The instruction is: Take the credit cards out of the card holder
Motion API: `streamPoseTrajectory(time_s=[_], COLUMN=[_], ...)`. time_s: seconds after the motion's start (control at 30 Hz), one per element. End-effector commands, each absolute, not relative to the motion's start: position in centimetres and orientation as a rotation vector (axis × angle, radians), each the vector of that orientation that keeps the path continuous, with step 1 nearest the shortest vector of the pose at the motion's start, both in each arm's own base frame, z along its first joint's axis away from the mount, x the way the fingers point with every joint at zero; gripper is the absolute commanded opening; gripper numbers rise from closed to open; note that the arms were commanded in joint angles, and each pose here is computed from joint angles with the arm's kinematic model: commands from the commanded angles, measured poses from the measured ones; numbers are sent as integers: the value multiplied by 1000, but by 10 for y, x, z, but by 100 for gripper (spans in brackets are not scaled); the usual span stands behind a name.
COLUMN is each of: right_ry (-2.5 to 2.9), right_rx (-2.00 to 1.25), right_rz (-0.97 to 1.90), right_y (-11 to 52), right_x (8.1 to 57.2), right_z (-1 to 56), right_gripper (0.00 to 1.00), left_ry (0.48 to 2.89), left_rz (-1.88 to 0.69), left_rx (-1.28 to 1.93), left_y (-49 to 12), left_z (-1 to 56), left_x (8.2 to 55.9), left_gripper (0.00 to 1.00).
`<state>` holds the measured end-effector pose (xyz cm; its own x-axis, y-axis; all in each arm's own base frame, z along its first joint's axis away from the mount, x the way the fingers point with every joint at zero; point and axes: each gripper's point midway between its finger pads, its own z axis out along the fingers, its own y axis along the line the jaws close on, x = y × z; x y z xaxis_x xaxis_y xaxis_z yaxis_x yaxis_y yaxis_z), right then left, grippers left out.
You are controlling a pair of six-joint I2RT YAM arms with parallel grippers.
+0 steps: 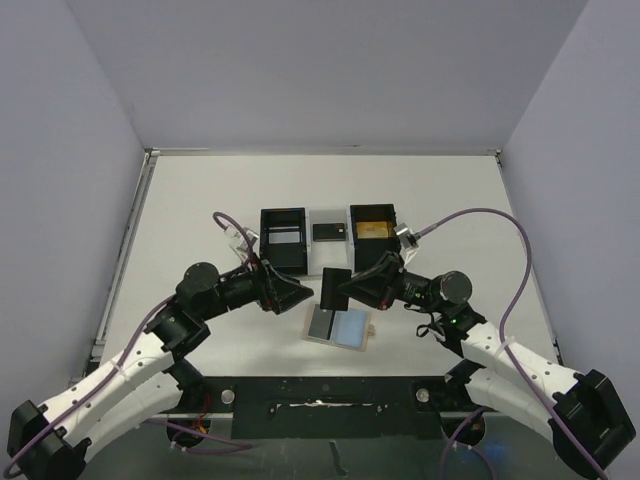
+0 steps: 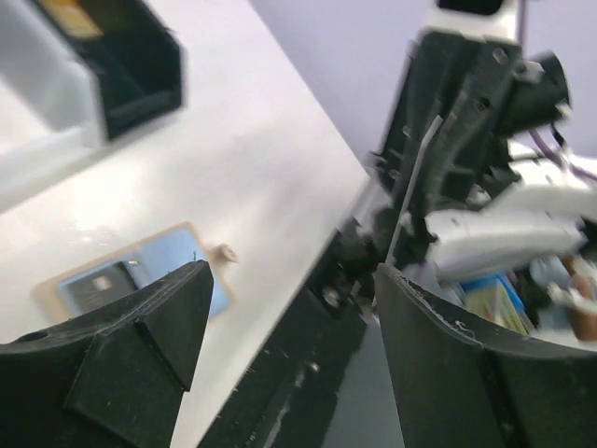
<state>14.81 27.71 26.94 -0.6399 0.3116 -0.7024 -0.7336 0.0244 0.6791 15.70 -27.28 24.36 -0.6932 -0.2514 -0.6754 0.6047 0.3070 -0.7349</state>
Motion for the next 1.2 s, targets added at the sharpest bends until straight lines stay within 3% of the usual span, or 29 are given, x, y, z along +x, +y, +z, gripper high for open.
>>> streamPoseTrajectory(time_s=[0.0, 0.13, 0.33, 0.43, 0.57, 0.87, 1.17], right_ry=[1452, 1460, 1493, 1561, 1691, 1793, 1736], right_rx=[-420, -414, -433, -440, -423, -532, -973], right_rz=[1699, 1688, 1644, 1549, 1327, 693, 150], right_y=[265, 262, 265, 268, 265, 239, 258], right_x=[152, 155, 163, 179, 210, 281, 334], right_z=[281, 280, 276, 271, 259, 239, 207], right_gripper=[1, 1, 0, 0, 0, 0, 0], left_ry=[1871, 1951, 2008, 2069, 2180, 2299, 2299], left_rz=[-1090, -839, -729, -687, -617, -813, -781], left_rx=[3, -164, -155, -140, -171, -107, -171], left_y=[-221, -179, -169, -170, -161, -143, -108], left_z=[244, 222, 212, 204, 192, 179, 166], left_x=[202, 212, 214, 217, 226, 248, 276], left_gripper=[71, 71, 72, 77, 83, 84, 83])
